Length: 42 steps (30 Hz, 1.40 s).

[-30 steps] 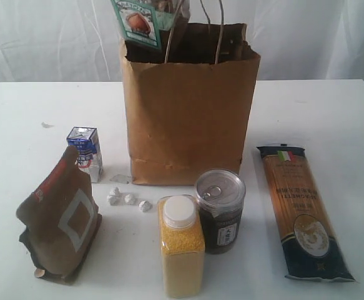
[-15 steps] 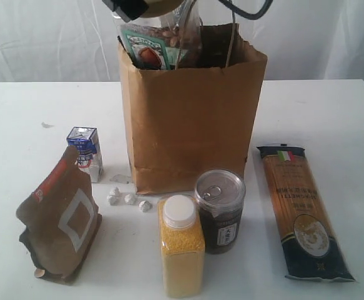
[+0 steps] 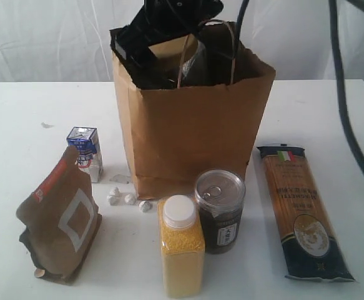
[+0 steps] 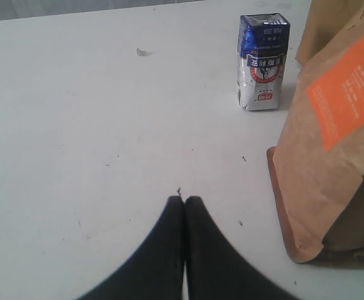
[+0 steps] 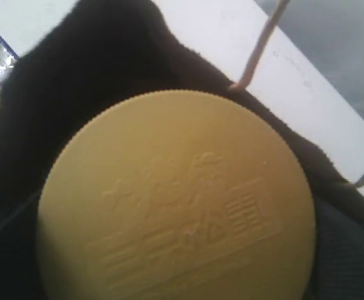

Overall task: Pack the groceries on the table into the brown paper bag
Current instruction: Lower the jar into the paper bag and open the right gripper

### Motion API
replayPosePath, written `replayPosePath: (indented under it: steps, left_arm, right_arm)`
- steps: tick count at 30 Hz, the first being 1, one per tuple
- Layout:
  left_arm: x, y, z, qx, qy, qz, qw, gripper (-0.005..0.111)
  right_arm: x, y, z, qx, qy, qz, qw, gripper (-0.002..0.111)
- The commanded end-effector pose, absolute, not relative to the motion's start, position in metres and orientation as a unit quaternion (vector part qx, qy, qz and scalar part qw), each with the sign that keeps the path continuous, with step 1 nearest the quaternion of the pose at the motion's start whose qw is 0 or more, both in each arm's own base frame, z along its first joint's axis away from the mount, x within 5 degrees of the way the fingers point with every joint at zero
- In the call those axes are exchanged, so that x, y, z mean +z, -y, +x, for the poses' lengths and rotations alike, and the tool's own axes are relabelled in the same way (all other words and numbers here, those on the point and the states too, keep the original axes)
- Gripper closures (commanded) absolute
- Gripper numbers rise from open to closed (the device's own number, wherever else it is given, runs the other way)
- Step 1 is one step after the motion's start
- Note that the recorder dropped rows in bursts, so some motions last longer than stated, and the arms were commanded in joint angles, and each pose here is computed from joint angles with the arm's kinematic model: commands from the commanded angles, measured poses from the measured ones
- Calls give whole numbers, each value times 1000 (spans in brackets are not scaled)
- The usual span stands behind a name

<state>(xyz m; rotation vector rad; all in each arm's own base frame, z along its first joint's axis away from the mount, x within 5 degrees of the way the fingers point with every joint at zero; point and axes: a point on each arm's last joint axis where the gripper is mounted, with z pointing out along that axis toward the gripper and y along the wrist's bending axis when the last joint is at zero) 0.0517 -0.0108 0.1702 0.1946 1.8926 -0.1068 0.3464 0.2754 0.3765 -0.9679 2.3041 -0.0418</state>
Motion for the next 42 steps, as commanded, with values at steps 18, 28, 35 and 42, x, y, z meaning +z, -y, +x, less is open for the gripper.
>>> replayPosePath:
  steps: [18, 28, 35, 42]
  left_arm:
    - [169, 11, 52, -46, -810, 82, 579, 107]
    - [169, 11, 52, -46, -810, 82, 579, 107]
    - [169, 11, 52, -46, -810, 82, 579, 107]
    - [169, 11, 52, -46, -810, 82, 579, 107]
  right_arm:
    - [336, -284, 364, 15, -892, -365, 265, 40]
    - [336, -286, 362, 32, -893, -366, 260, 32]
    - [315, -280, 366, 29, -904, -361, 226, 20]
    - [314, -276, 369, 27, -906, -357, 225, 20]
